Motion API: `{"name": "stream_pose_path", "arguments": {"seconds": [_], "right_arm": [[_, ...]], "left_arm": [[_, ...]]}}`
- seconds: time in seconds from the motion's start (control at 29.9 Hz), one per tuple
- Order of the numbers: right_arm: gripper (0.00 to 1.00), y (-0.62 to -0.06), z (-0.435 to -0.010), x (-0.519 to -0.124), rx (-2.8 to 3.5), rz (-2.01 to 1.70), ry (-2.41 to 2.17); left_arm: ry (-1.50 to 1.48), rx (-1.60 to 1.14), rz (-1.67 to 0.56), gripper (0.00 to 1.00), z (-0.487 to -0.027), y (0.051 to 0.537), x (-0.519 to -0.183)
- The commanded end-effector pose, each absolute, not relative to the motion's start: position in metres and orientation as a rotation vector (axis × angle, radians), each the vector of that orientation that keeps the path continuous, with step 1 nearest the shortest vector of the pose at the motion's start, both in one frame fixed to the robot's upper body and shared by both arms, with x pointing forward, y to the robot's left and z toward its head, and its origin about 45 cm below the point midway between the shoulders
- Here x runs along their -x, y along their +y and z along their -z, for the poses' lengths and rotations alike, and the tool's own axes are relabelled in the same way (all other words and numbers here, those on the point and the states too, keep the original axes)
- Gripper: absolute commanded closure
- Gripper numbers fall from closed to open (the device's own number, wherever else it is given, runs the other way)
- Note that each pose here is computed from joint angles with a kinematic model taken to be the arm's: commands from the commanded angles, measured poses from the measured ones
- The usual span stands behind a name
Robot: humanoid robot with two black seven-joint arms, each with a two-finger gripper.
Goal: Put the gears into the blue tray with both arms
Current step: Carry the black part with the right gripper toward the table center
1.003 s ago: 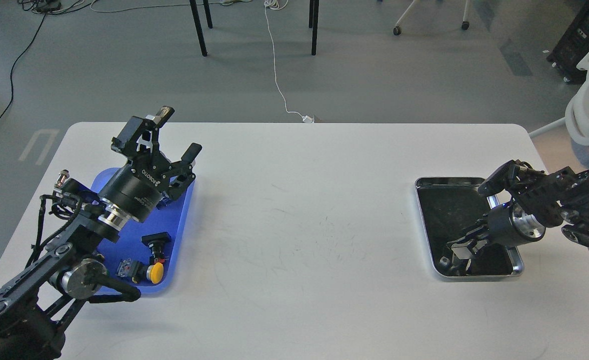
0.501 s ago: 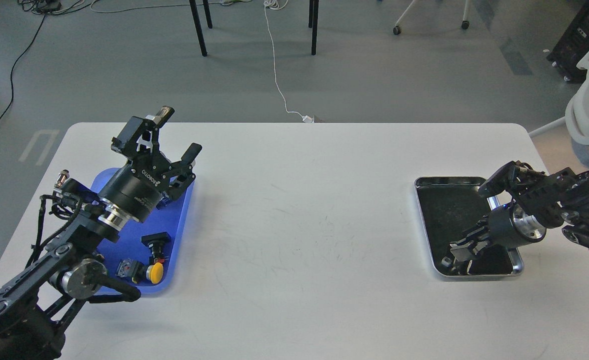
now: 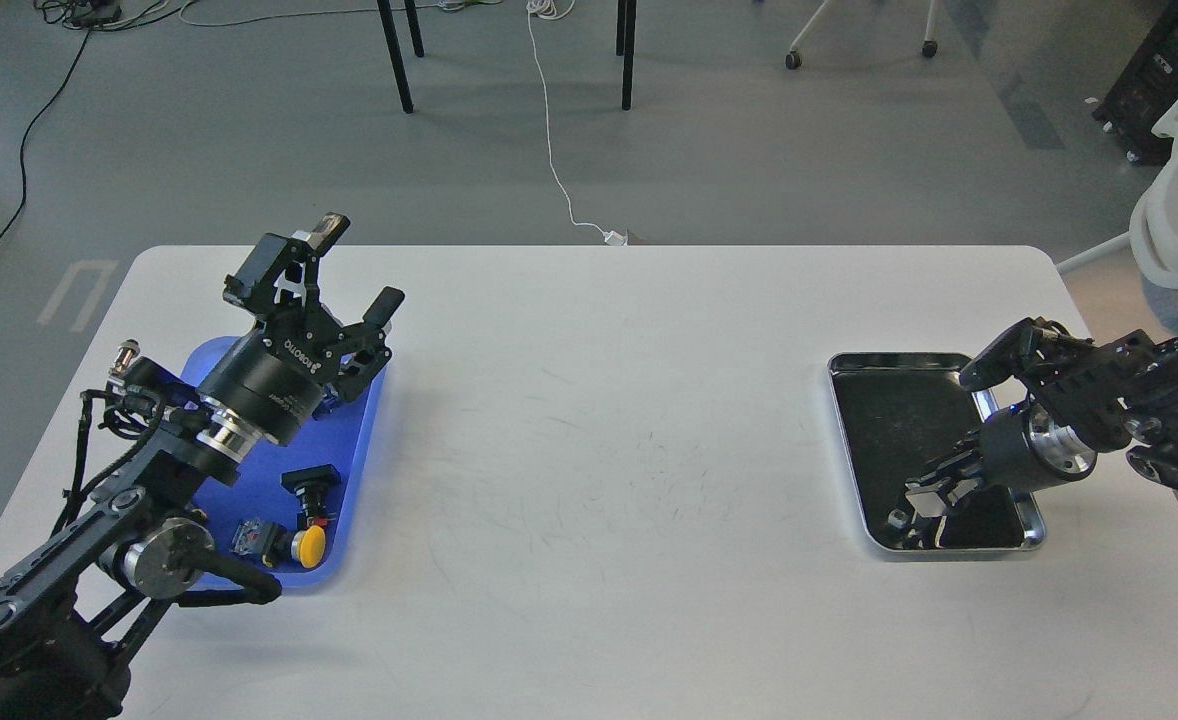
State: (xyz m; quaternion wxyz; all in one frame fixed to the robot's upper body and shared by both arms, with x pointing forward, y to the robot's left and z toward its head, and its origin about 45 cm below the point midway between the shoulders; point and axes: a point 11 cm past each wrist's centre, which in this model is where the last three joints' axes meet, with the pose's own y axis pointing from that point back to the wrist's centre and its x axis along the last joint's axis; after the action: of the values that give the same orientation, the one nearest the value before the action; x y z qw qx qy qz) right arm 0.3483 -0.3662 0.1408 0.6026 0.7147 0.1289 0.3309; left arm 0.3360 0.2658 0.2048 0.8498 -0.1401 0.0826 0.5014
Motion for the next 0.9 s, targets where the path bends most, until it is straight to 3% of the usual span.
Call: {"name": "stream_pose_path", "arguments": {"seconds": [0.0, 0.37, 0.5, 0.7, 0.87], "right_arm": [[0.76, -0.366, -0.141, -0.349, -1.657, -0.768, 0.298], [0.80, -0.356, -0.157, -0.359, -1.659, -0.811, 0.286], [0.80, -0.348, -0.183, -0.371, -1.658, -0.866, 0.260], [0.80, -0.317, -0.215, -0.387, -1.695, -0.944, 0.230], [0.80, -0.260, -0.217, -0.397, -1.747, -1.013, 0.285]], "left_arm": [[0.174, 0.295, -1.056, 0.02, -0.205, 0.266, -0.336], [0.174, 0.295, -1.055, 0.02, -0.205, 0.266, -0.336], [0.173, 0.293, -1.056, 0.02, -0.205, 0.267, -0.336], [0.174, 0.294, -1.055, 0.02, -0.205, 0.266, -0.336], [0.174, 0.294, -1.055, 0.02, -0.205, 0.266, -0.336]]}}
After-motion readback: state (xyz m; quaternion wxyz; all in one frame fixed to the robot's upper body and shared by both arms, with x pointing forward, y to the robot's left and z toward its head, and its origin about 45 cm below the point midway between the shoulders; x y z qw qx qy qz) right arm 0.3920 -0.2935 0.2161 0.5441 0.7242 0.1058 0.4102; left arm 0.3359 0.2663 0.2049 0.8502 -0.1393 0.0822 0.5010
